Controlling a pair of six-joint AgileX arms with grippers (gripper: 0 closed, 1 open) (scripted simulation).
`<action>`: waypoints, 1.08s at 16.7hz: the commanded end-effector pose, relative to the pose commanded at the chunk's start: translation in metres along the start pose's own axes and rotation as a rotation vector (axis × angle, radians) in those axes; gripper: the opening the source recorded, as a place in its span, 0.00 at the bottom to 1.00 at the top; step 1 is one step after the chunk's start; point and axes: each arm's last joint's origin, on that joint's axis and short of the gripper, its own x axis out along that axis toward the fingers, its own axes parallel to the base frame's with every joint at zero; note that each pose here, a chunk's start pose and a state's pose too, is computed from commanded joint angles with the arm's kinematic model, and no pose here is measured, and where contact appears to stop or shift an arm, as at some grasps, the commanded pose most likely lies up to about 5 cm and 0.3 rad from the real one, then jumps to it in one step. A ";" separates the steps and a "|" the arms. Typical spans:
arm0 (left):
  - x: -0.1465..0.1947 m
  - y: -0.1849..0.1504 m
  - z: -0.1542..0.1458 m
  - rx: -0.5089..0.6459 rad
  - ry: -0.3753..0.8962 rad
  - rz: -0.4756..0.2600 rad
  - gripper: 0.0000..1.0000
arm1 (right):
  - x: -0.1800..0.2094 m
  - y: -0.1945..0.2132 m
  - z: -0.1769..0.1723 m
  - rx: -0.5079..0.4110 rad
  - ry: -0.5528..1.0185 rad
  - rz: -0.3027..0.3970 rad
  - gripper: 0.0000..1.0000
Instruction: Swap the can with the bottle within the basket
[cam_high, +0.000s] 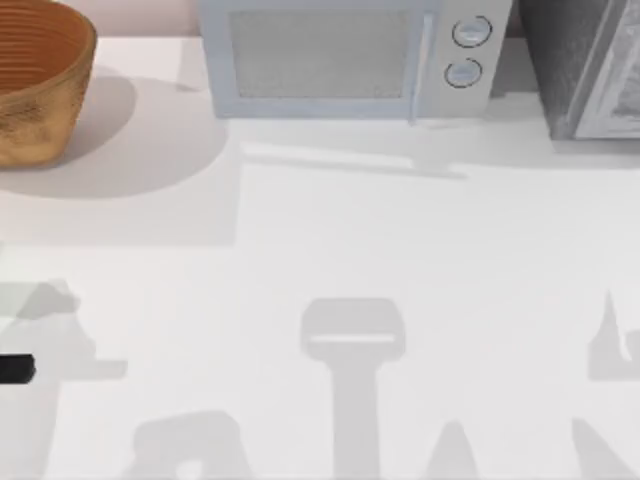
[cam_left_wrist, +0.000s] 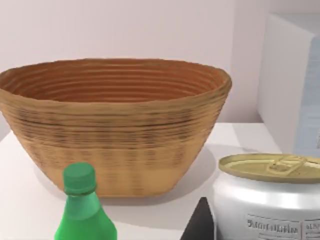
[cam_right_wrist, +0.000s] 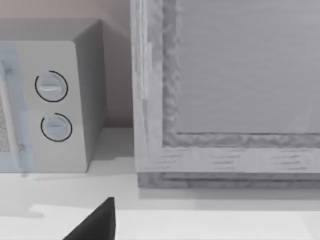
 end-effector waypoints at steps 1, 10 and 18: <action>0.001 0.000 -0.002 -0.001 0.018 0.000 0.00 | 0.000 0.000 0.000 0.000 0.000 0.000 1.00; 0.027 -0.007 0.011 -0.002 0.168 -0.166 0.00 | 0.000 0.000 0.000 0.000 0.000 0.000 1.00; 0.099 -0.034 0.055 0.003 0.113 -0.549 0.00 | 0.000 0.000 0.000 0.000 0.000 0.000 1.00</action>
